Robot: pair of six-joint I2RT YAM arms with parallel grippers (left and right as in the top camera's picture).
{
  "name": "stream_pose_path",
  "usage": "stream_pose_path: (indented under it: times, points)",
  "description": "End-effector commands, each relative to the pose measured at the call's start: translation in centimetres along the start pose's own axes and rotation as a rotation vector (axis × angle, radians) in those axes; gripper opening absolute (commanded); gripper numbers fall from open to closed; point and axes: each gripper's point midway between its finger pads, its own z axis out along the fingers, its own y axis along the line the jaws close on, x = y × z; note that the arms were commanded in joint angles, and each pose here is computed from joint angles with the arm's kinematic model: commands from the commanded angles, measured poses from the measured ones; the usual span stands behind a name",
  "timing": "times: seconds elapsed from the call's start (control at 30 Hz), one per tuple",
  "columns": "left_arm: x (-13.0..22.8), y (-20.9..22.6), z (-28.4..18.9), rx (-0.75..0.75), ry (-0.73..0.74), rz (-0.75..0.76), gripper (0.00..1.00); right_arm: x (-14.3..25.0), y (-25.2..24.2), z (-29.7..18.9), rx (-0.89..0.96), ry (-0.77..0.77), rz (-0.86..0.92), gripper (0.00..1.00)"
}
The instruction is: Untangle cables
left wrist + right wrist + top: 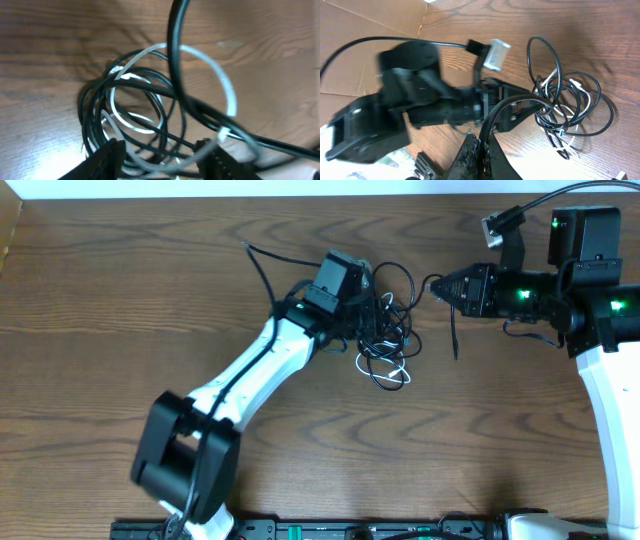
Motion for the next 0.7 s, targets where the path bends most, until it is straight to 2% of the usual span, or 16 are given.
stream_pose_path:
  times: [0.0, 0.07, 0.17, 0.37, 0.53, 0.67]
  points:
    - [0.0, 0.2, 1.5, 0.005, 0.009, 0.018, 0.45, -0.1, 0.5, -0.2, -0.012, -0.004, -0.031, 0.01]
    - [-0.3, 0.2, 1.9, 0.010, 0.000, 0.030, 0.38, -0.1, 0.5, -0.2, -0.012, -0.004, -0.031, 0.01]
    - [-0.9, 0.1, 2.0, 0.016, -0.025, 0.061, 0.08, -0.1, 0.3, -0.2, 0.002, -0.005, -0.028, 0.01]
    - [-2.7, 0.9, 0.0, -0.012, -0.079, 0.095, 0.07, 0.2, -2.1, -0.4, 0.134, -0.005, 0.002, 0.01]
    - [-4.4, 2.0, -6.3, -0.056, -0.132, 0.090, 0.07, 0.6, -5.2, -0.3, 0.281, 0.008, 0.051, 0.01]
    - [-4.3, 3.7, -12.3, -0.100, -0.157, 0.060, 0.07, 0.9, -7.1, 0.6, 0.335, 0.044, 0.082, 0.01]
